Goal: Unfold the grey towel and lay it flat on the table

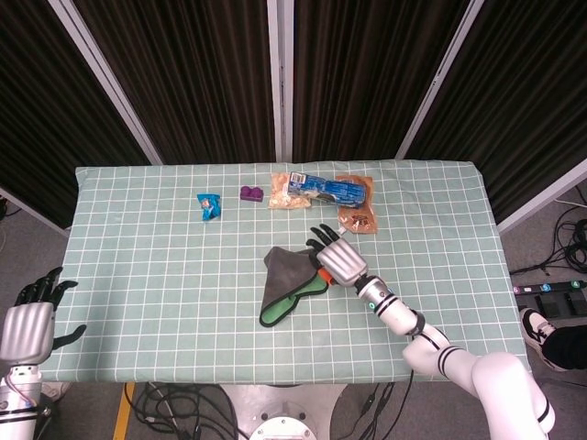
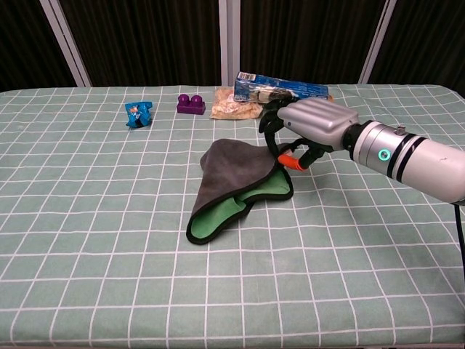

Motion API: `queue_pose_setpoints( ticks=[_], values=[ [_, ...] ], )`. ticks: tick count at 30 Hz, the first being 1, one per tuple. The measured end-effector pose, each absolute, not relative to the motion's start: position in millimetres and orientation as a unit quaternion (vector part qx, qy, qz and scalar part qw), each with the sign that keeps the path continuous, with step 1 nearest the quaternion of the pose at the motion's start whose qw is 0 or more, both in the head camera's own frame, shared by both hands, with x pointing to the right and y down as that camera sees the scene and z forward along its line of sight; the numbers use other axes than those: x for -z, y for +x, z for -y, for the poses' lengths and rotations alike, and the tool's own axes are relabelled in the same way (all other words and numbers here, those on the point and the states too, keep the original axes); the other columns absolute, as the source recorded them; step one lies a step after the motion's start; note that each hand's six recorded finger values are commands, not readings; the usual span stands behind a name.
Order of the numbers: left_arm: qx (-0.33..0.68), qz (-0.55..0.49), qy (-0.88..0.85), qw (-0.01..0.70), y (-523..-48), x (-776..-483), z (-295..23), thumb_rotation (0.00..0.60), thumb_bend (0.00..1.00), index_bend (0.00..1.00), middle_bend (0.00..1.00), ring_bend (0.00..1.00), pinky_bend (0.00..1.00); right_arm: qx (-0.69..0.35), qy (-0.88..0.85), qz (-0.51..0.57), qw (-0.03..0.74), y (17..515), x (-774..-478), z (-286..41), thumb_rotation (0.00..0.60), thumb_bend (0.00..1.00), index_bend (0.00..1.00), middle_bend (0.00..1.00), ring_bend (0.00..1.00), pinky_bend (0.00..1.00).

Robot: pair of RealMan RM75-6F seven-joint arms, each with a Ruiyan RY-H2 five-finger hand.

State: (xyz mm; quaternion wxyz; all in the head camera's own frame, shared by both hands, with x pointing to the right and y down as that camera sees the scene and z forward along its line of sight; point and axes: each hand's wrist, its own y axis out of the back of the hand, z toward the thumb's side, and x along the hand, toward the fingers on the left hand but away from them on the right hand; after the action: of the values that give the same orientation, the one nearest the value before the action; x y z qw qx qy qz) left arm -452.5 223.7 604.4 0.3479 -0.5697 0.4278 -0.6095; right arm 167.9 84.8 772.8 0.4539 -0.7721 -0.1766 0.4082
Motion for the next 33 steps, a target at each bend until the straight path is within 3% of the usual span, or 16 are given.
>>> queue_pose_setpoints(
  ticks=[4, 7, 22, 33],
  values=[
    [0.605, -0.431, -0.572, 0.348, -451, -605, -221, 0.6, 0.14, 0.34, 0.22, 0.18, 0.21, -0.411, -0.769, 0.18, 0.456, 165, -776, -84, 0.6, 0.42, 0.78, 0.24, 0.02, 0.0],
    [0.597, -0.438, -0.577, 0.344, -448, -606, -219, 0.6, 0.14, 0.34, 0.22, 0.18, 0.21, -0.403, -0.768, 0.188, 0.461, 161, -773, -82, 0.6, 0.43, 0.82, 0.25, 0.03, 0.0],
    [0.502, -0.469, -0.662, 0.3, -394, -621, -180, 0.6, 0.12, 0.38, 0.22, 0.18, 0.21, -0.332, -0.779, 0.255, 0.467, 120, -710, -67, 0.6, 0.43, 0.82, 0.26, 0.02, 0.0],
    [0.435, -0.462, -0.746, 0.201, -324, -657, -142, 0.6, 0.0, 0.39, 0.22, 0.18, 0.25, -0.358, -0.762, 0.294, 0.453, 87, -682, -44, 0.6, 0.45, 0.8, 0.24, 0.01, 0.0]
  ],
)
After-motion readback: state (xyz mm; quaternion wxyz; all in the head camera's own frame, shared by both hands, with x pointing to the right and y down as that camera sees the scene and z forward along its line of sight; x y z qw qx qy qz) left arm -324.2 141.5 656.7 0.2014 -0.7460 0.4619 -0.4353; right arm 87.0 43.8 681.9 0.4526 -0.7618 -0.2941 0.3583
